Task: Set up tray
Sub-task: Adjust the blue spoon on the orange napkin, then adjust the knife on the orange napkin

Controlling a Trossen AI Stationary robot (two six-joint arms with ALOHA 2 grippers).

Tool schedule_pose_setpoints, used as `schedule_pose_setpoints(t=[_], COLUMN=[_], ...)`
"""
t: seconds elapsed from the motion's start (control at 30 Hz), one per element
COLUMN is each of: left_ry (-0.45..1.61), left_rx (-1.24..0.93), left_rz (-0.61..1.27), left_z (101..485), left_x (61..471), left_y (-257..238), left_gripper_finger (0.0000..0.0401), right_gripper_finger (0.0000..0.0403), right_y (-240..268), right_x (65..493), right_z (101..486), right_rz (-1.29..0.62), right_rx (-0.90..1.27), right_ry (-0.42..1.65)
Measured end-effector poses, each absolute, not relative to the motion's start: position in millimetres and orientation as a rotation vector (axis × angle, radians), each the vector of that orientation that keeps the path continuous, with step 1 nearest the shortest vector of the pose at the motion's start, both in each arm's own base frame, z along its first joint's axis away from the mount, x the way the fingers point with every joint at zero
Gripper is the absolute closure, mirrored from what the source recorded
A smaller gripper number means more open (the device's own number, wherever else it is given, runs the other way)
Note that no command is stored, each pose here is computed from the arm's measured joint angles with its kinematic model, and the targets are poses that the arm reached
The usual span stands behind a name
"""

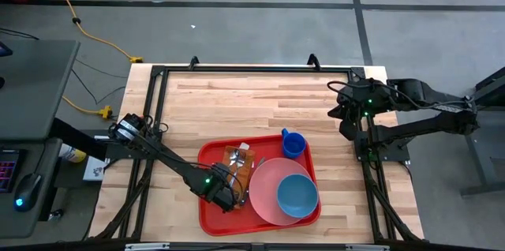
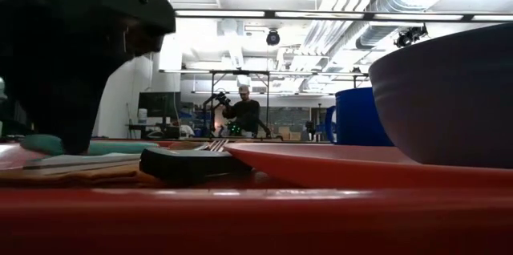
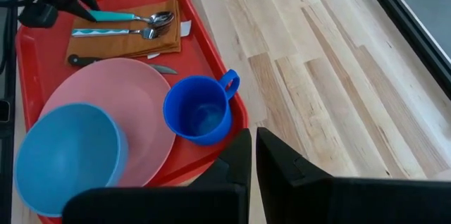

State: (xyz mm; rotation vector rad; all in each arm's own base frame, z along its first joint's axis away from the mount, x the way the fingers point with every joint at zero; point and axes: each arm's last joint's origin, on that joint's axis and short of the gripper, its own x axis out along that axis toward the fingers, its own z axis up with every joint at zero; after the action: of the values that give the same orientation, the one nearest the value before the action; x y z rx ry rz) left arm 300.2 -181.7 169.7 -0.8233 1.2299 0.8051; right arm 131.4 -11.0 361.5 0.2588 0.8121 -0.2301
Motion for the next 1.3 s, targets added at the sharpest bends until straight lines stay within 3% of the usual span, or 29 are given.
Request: schedule_pose_setpoints(t=[0.43,0.7,0.97,1.3], left_ry=[1.237,1.135,1.127,1.085], left_rx=[-0.787,-0.702,-0.627,-0.626], left_rz=[0.783,0.408,0.459,0.362], left_z=[188,192,189,192], left_x=[305,333,331,341], left_y=[-184,-192,-187,-187], left_gripper_finger=[0.0256,0.0256,0.0256,0.0256], right_gripper_finger=[0.0403,0.0403,0.0403,0.0403], right_y=[-11,-11,-11,-10], right_x=[131,130,130,129], right_z=[361,360,360,360], right_rz=[-0.225,-0.226,-0.224,-0.225], right_rx=[0.262,0.264,0.266,0.274], right_ry=[0.824,0.828,0.836,0.839])
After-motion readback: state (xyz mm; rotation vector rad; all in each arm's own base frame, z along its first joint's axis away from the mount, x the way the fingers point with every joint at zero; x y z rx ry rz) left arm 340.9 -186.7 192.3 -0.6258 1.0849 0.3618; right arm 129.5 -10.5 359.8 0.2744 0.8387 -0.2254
